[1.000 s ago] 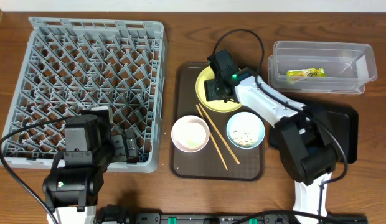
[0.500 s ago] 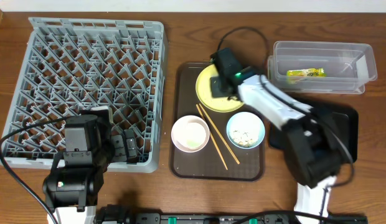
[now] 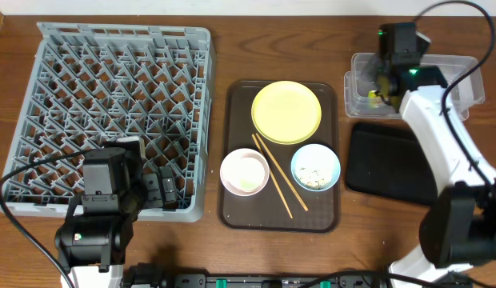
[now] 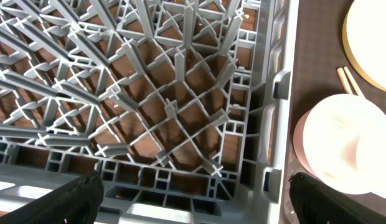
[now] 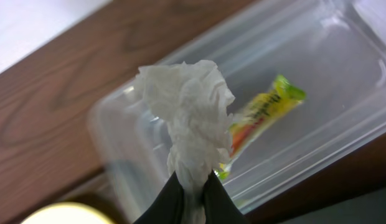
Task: Sort waste into correct bins and load items into the dishwasher
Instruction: 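Drop the tissue into the clear bin with the right gripper, then grasp the rim of the light-blue rice bowl with the right gripper, then tip the rice out of the blue bowl onto the black tray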
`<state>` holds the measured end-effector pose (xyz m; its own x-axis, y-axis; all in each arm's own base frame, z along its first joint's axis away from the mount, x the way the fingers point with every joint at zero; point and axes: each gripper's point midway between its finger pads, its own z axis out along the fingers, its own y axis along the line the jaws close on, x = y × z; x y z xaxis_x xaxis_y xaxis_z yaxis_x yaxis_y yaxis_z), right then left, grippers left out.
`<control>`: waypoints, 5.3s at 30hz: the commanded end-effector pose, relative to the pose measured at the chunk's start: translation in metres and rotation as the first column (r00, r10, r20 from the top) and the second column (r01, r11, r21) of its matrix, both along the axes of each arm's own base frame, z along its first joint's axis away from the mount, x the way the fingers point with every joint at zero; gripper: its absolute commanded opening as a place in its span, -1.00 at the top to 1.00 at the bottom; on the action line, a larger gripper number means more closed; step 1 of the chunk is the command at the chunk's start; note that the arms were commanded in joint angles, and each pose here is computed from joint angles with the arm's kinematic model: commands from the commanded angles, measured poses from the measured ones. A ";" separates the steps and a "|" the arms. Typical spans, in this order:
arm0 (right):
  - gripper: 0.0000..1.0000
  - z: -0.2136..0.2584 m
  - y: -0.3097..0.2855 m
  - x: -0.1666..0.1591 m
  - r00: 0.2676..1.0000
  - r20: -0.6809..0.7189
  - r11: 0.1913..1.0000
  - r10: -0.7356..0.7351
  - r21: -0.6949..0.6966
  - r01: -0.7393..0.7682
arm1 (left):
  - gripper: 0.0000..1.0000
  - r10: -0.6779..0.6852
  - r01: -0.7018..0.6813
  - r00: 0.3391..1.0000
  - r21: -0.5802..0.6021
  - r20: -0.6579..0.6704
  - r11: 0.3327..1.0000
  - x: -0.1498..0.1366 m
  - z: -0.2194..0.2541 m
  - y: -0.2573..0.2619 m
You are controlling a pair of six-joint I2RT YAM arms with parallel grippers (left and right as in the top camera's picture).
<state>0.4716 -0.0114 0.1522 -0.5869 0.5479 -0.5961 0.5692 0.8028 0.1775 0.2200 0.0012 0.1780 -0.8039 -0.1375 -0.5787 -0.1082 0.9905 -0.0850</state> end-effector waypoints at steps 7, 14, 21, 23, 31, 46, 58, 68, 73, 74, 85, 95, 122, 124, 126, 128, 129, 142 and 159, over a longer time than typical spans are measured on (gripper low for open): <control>-0.25 -0.026 -0.027 0.004 0.997 -0.030 0.992 -0.069 0.103 0.071 | -0.93 0.006 -0.006 1.000 -0.004 0.019 1.000 0.002 0.008 0.000; -0.43 0.035 0.024 -0.010 0.938 0.066 0.929 0.341 0.133 -0.347 | -0.93 0.006 -0.006 1.000 -0.004 0.020 1.000 0.002 0.008 0.000; -0.32 0.035 0.102 -0.092 0.724 -0.084 0.720 0.685 0.228 -0.655 | -0.93 0.006 -0.006 1.000 -0.004 0.019 1.000 0.002 0.008 0.000; -0.28 0.023 0.120 -0.112 0.678 -0.151 0.691 0.720 0.252 -0.678 | -0.93 0.006 -0.006 1.000 -0.004 0.019 1.000 0.002 0.008 0.000; -0.26 -0.040 0.184 -0.173 0.512 -0.299 0.586 0.805 0.270 -0.764 | -0.93 0.006 -0.006 1.000 -0.004 0.019 1.000 0.002 0.008 0.000; 0.34 -0.125 0.212 -0.209 0.550 -0.306 0.614 0.777 0.172 -0.771 | -0.94 0.006 -0.006 1.000 -0.004 0.013 1.000 0.001 0.007 0.000; 0.77 -0.138 0.204 -0.219 0.574 -0.325 0.646 0.752 0.190 -0.739 | -0.94 0.006 -0.006 1.000 -0.004 0.011 1.000 0.000 0.007 0.000; 0.98 -0.138 0.204 -0.219 0.574 -0.323 0.646 0.752 0.190 -0.740 | -0.93 0.006 -0.006 1.000 -0.004 0.011 1.000 0.000 0.007 0.000; 0.98 -0.118 0.216 -0.209 0.566 -0.286 0.626 0.773 0.200 -0.754 | -0.93 0.006 -0.006 1.000 -0.004 0.011 1.000 0.000 0.007 0.000; 0.98 -0.111 0.217 -0.206 0.570 -0.280 0.627 0.773 0.196 -0.754 | -0.94 0.006 -0.006 1.000 -0.004 0.011 1.000 0.000 0.007 0.000; 0.98 -0.017 0.182 -0.159 0.698 -0.093 0.704 0.710 0.136 -0.698 | -0.93 0.006 -0.006 1.000 -0.004 0.011 1.000 0.000 0.007 0.000; 0.98 -0.018 0.126 -0.154 0.747 0.004 0.685 0.664 0.396 -0.611 | -0.93 0.006 -0.006 1.000 -0.004 0.011 1.000 0.000 0.007 0.000; 0.98 -0.015 0.030 -0.155 0.819 0.479 0.370 0.317 0.733 -0.571 | -0.93 0.006 -0.006 1.000 -0.004 0.008 1.000 0.000 0.006 0.000; 0.98 -0.014 0.024 -0.153 0.820 0.493 0.345 0.291 0.745 -0.570 | -0.94 0.006 -0.006 1.000 -0.004 0.008 1.000 0.000 0.006 0.000; 0.98 -0.013 0.019 -0.152 0.814 0.515 0.315 0.267 0.752 -0.579 | -0.93 0.006 -0.006 1.000 -0.004 0.008 1.000 0.000 0.006 0.000; 0.98 -0.014 0.012 -0.151 0.820 0.523 0.285 0.233 0.769 -0.572 | -0.93 0.006 -0.006 1.000 -0.004 0.008 1.000 0.000 0.006 0.000; 0.98 -0.014 0.009 -0.151 0.820 0.529 0.275 0.219 0.772 -0.572 | -0.93 0.006 -0.006 1.000 -0.004 0.008 1.000 0.000 0.006 0.000; 0.98 -0.025 -0.055 -0.159 0.859 0.512 0.177 -0.032 0.848 -0.499 | -0.93 0.006 -0.006 1.000 -0.004 0.008 1.000 0.000 0.006 0.000; 0.98 -0.018 -0.088 -0.152 0.883 0.452 0.148 -0.123 0.888 -0.435 | -0.94 0.006 -0.006 1.000 -0.004 0.008 1.000 0.000 0.006 0.000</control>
